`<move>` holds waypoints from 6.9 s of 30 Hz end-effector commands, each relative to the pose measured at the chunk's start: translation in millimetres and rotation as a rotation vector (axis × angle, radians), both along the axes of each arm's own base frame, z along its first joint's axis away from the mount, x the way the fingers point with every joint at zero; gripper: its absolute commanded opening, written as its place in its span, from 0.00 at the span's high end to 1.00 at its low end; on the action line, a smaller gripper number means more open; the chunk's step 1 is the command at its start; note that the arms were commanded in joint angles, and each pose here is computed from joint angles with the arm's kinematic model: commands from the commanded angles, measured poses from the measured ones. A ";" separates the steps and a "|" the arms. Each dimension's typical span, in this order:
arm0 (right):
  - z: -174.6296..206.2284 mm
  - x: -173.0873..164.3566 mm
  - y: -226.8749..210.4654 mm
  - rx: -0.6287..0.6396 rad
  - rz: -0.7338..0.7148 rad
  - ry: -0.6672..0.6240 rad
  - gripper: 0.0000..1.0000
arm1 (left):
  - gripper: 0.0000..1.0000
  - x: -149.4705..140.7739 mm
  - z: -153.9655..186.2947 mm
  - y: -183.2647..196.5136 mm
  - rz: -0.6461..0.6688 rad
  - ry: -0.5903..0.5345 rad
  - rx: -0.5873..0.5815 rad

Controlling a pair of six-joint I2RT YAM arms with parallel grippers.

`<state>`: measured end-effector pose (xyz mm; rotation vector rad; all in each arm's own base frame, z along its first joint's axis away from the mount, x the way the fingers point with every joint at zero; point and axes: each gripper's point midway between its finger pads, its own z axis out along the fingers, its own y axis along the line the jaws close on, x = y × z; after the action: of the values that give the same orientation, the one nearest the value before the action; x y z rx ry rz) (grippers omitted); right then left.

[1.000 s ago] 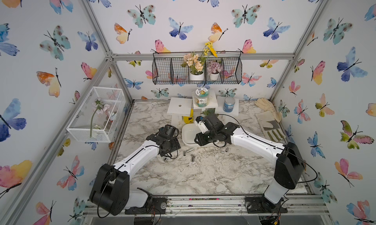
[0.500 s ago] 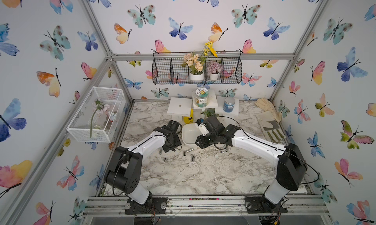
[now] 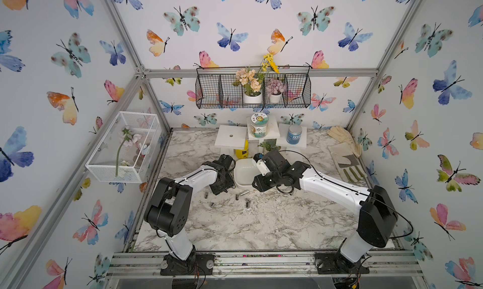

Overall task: Put the socket on the desktop into the storage box
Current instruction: Pick up the socket head from the center of the board, then place the socket head in the storage box, then pick up the socket head from the center of the board.

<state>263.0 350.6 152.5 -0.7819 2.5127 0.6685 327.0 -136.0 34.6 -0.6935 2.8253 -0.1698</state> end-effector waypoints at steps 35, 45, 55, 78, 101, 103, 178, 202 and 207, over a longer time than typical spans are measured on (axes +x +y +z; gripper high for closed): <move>-2.8 7.9 -0.7 -0.027 -0.015 -0.042 0.61 | 0.87 2.1 -16.9 5.3 0.025 0.041 0.001; 2.3 5.6 0.1 -0.009 -0.007 -0.047 0.56 | 0.90 13.0 21.7 -1.6 0.002 -0.039 -0.039; 13.6 7.2 -3.5 0.000 -0.017 -0.078 0.54 | 0.91 22.1 66.0 -22.5 -0.043 -0.131 -0.090; 18.4 -1.6 -34.0 -0.014 -0.099 -0.107 0.52 | 0.91 37.9 83.9 -118.7 -0.228 -0.176 -0.143; 13.4 -5.9 -42.5 -0.015 -0.134 -0.093 0.52 | 0.87 43.1 32.1 -128.4 -0.271 -0.104 -0.075; 13.7 -5.6 -42.1 -0.013 -0.135 -0.093 0.52 | 0.86 42.9 28.5 -127.8 -0.272 -0.098 -0.069; 16.8 -1.5 26.9 0.075 0.072 -0.050 0.50 | 0.36 -90.8 24.2 45.8 -0.035 -0.123 0.064; 9.5 4.0 23.2 0.056 0.035 -0.062 0.50 | 0.59 -77.8 -12.6 49.8 -0.089 -0.041 0.075; 11.0 5.4 24.5 0.058 0.035 -0.066 0.50 | 0.61 -79.3 -17.3 50.9 -0.088 -0.027 0.081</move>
<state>267.4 372.9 167.8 -0.8215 2.4129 0.7279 251.7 -84.6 22.5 -0.5492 2.7907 -0.0707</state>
